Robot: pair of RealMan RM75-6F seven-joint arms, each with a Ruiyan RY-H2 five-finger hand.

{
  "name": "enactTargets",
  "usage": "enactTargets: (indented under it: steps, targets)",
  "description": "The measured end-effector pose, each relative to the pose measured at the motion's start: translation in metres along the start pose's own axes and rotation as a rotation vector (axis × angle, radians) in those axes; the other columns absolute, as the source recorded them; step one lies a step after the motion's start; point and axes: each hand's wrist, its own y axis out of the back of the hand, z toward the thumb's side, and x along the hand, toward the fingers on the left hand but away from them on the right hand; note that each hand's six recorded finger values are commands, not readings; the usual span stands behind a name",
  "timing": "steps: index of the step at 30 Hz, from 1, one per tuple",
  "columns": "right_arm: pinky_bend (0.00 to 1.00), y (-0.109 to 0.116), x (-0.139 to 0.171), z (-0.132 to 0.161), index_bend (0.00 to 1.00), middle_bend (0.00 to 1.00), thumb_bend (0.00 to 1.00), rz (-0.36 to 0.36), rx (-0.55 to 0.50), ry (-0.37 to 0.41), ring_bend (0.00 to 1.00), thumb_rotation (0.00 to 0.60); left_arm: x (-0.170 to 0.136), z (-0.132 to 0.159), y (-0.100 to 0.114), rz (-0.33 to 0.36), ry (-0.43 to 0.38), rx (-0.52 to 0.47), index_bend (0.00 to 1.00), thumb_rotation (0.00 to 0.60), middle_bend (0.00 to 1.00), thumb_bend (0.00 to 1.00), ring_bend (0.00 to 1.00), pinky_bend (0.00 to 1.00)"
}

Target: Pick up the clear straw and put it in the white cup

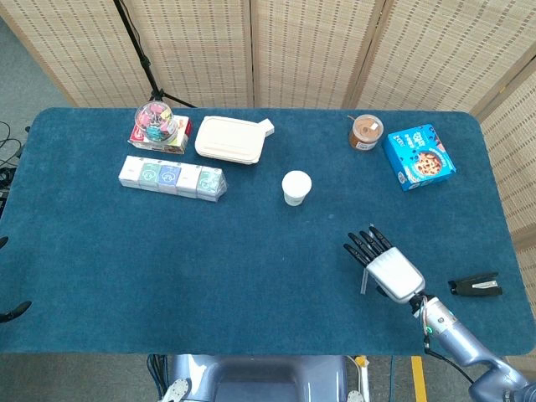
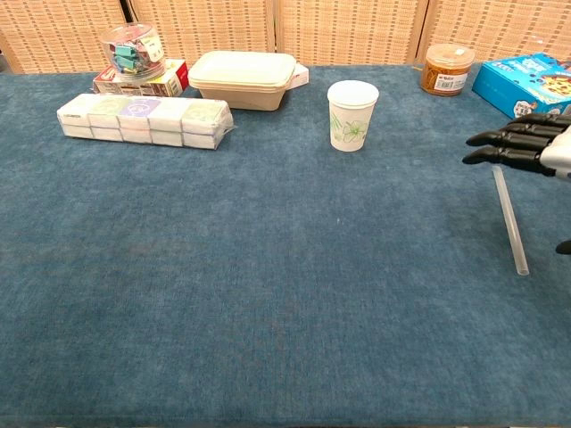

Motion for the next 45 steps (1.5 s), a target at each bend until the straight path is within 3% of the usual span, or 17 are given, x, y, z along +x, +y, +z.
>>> enactTargets:
  steps: [10,26,34,45]
  targets:
    - [0.00,-0.002,-0.011,0.011,0.16,0.00,0.00,0.025,0.066,0.081,0.00,0.600,0.000,0.002,-0.002,-0.007,0.000,0.006,0.00,0.600,0.00,0.04,0.00,0.00]
    - [0.00,-0.008,-0.020,0.011,0.25,0.00,0.00,0.119,0.204,0.126,0.00,0.600,0.000,0.000,0.000,-0.005,-0.001,-0.002,0.00,0.600,0.00,0.04,0.00,0.00]
    - [0.00,-0.011,-0.026,0.016,0.34,0.00,0.00,0.118,0.208,0.139,0.00,0.600,0.000,0.000,0.000,-0.007,-0.002,-0.006,0.00,0.600,0.00,0.04,0.00,0.00]
    - [0.00,-0.013,-0.041,0.024,0.35,0.00,0.00,0.084,0.192,0.128,0.00,0.600,0.001,-0.001,0.001,-0.007,0.000,-0.009,0.00,0.600,0.00,0.04,0.00,0.00]
